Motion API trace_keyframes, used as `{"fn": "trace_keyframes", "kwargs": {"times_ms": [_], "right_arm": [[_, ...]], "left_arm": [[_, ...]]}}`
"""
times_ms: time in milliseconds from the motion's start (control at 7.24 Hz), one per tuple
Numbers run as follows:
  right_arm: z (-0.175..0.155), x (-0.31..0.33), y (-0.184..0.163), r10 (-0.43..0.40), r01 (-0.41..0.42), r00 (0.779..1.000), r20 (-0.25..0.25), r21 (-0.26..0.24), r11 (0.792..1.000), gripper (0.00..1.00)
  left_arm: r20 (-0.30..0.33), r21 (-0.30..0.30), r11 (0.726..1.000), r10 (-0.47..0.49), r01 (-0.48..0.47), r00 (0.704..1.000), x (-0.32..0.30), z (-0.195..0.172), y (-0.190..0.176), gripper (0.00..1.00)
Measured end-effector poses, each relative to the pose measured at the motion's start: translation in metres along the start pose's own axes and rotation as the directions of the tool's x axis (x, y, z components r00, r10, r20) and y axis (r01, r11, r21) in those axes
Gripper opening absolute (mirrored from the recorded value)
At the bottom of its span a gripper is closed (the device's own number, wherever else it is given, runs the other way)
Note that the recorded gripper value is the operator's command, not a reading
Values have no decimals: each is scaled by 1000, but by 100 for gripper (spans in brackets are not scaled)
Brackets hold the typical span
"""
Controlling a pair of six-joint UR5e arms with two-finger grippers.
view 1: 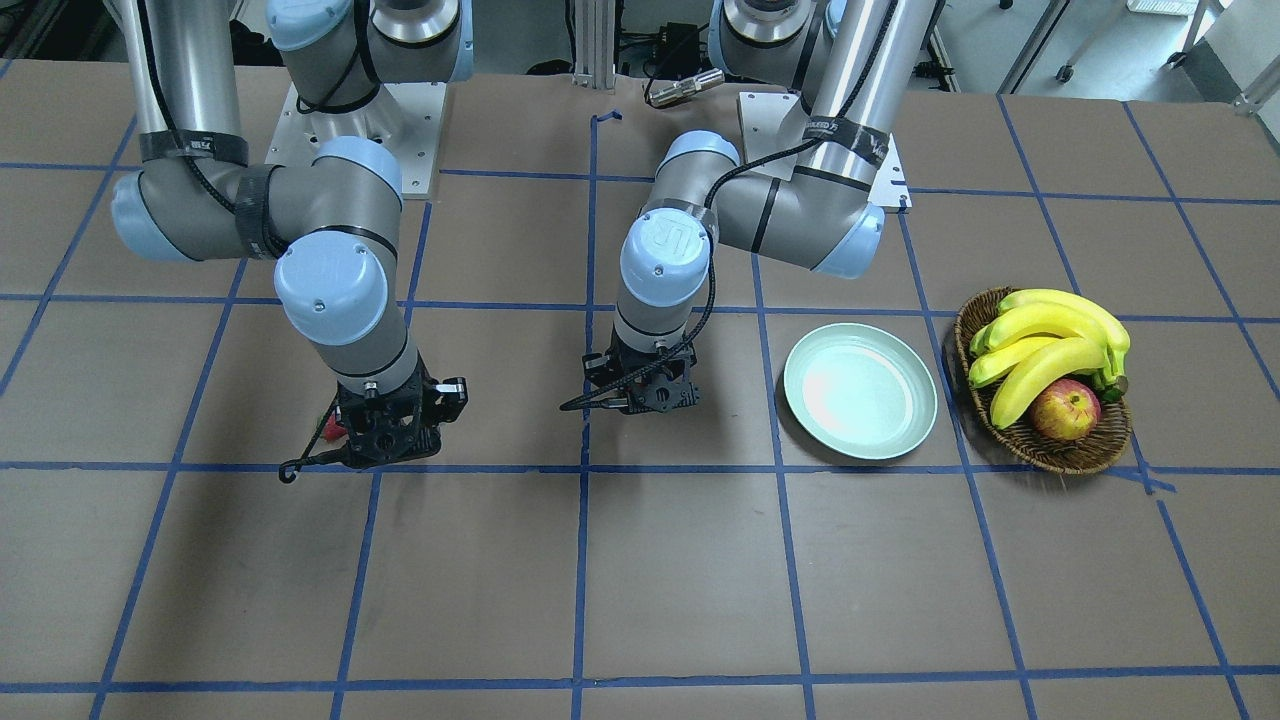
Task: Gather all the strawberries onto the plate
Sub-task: 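Grasp the set-down strawberry with the left gripper while the right grasps another, then place the strawberry on the plate with the left gripper while the right carries another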
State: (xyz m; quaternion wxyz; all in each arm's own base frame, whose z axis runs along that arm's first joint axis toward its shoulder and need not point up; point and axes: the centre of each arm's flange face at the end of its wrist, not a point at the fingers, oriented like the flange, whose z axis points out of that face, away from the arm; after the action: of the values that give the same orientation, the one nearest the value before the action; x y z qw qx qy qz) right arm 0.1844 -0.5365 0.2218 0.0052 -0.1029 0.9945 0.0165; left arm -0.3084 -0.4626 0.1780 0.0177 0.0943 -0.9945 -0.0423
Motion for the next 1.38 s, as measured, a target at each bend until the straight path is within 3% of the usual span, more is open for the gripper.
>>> {"fn": "trace_keyframes", "kwargs": {"times_ms": [415, 691, 1106, 1382], "right_arm": [[-13, -46, -4, 43, -45, 997, 62, 32, 998, 0], [-17, -94, 1, 86, -91, 988, 125, 32, 995, 0], [-5, -156, 12, 110, -117, 974, 200, 24, 993, 0], [14, -193, 18, 102, -111, 968, 231, 28, 993, 0]], "left_arm": [[5, -9, 999, -35, 35, 999, -18, -45, -18, 0], [9, -23, 1000, -1, 1, 1000, -44, -70, -28, 0], [50, -78, 991, 116, -112, 992, -143, -105, -54, 0], [44, -132, 983, 133, -126, 990, -216, -96, -55, 0]]}}
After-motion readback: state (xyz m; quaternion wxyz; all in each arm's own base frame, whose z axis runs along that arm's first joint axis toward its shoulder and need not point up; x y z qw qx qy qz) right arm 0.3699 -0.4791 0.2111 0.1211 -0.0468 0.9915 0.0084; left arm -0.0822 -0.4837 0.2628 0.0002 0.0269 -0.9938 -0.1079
